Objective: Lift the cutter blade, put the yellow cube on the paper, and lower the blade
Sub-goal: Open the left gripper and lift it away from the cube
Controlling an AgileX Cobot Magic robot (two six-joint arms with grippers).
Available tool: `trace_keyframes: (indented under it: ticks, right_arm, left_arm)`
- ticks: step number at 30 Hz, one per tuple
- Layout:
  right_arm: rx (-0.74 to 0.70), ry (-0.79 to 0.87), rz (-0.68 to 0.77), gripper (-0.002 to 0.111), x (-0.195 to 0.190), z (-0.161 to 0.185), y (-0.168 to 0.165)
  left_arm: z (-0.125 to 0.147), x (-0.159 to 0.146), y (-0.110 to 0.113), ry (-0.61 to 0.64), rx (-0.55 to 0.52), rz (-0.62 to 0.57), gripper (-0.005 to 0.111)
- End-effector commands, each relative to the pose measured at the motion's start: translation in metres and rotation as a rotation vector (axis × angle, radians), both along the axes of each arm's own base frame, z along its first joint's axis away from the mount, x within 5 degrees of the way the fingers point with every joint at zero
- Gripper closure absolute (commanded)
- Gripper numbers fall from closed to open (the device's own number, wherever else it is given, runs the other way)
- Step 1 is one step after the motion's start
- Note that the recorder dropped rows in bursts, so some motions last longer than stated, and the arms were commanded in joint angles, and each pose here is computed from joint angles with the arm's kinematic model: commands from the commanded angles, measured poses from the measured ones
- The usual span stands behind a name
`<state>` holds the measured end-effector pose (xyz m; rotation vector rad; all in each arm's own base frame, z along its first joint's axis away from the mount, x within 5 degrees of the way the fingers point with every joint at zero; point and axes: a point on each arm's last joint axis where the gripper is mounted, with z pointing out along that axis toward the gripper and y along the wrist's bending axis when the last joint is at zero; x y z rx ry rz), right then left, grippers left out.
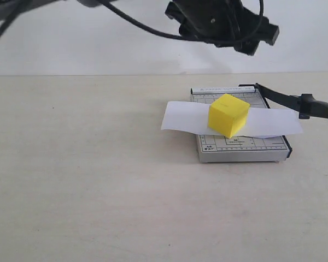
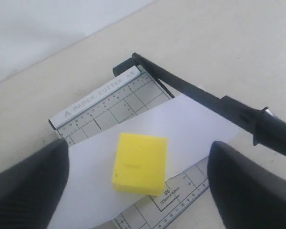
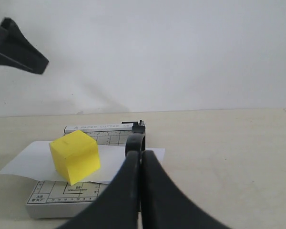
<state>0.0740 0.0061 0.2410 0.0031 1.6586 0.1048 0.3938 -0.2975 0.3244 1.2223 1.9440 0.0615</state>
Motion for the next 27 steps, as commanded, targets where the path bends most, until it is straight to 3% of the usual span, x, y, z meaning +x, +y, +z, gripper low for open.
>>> trace_keyframes:
  ticks: [1, 5, 12, 16, 19, 22, 27]
  right_arm:
    - [-0.004, -0.012, -0.007, 0.109, 0.0, 0.001, -0.001]
    - [-0.004, -0.012, -0.007, 0.109, 0.0, 0.001, -0.001]
    - [-0.004, -0.012, -0.007, 0.109, 0.0, 0.001, -0.001]
    - [-0.004, -0.012, -0.007, 0.109, 0.0, 0.001, -0.001]
    - [-0.004, -0.012, -0.007, 0.109, 0.0, 0.001, -0.001]
    - [0.0, -0.012, -0.008, 0.109, 0.0, 0.001, -0.001]
    - [0.009, -0.014, -0.009, 0.109, 0.0, 0.001, -0.001]
  left_arm:
    - [0.034, -0.018, 0.015, -0.04, -0.032, -0.007, 0.032]
    - [0.052, -0.043, 0.033, -0.099, -0.064, -0.03, 0.043]
    - [0.067, -0.108, 0.08, -0.196, -0.163, -0.063, 0.043]
    - [0.054, -0.165, 0.12, -0.241, -0.284, -0.071, 0.045]
    - [0.038, -0.216, 0.158, -0.354, -0.408, -0.08, 0.049]
    - [0.017, -0.252, 0.186, -0.37, -0.518, -0.055, 0.062]
    - [0.0, -0.281, 0.209, -0.399, -0.547, -0.056, 0.093]
